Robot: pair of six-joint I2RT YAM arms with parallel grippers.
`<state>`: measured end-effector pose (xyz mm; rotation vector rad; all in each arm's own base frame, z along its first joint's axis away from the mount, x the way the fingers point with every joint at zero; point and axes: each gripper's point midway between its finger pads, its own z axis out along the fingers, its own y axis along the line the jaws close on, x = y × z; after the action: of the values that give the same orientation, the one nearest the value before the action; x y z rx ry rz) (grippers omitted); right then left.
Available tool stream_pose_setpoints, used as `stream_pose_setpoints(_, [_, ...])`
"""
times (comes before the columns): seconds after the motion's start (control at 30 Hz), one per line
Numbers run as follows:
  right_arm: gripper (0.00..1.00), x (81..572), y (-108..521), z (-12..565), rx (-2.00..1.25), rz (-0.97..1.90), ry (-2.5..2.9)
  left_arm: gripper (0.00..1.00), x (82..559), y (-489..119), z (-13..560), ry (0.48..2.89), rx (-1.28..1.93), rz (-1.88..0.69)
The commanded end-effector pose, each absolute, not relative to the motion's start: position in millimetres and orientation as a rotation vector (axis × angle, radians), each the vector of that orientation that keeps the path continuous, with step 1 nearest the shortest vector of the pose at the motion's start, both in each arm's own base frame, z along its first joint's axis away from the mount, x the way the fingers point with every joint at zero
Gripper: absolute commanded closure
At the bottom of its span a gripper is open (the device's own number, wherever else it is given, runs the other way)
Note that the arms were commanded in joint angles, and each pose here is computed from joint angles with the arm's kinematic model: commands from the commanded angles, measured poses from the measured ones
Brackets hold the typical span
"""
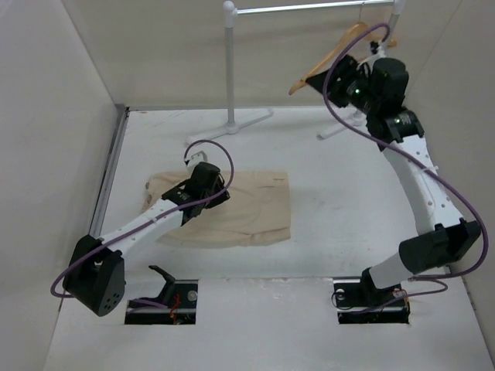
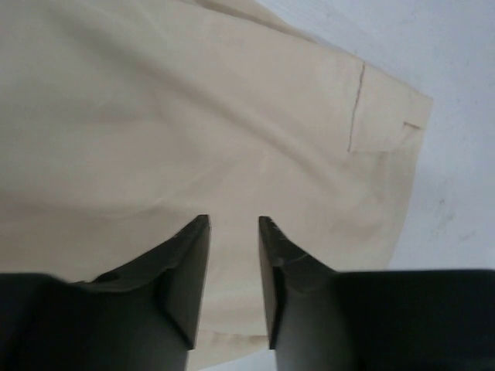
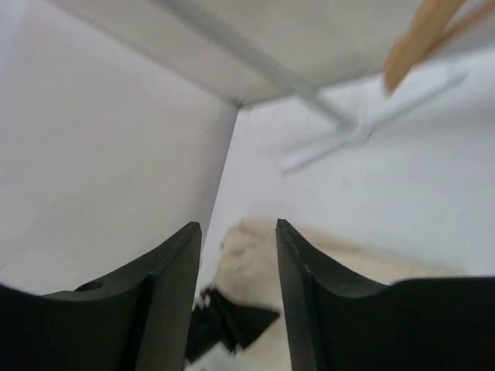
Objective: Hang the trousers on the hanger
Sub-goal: Pick up the hanger from the clothesline.
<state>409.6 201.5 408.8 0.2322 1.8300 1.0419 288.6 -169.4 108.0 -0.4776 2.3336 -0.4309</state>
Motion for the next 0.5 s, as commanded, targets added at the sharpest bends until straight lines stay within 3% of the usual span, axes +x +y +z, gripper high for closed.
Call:
stream_pose_setpoints(0.0, [0.43,456.2,154.0,421.0,0.352,0.831,1.789,0.66,289.7,-190.9,115.4,2.318,-0.428,-0.505])
stream_pose_setpoints(0.17, [0.31,506.1,115.6,429.6,0.433,0.710,1.776,0.57,275.3,-195.7,106.6,2.362,-0.394,-0.542])
stream_pose_setpoints(0.47, [0.31,551.4,103.3,428.8,0.454,0.738,1.772,0.54,263.5,-200.0,93.0,2.400,-0.366,-0.580])
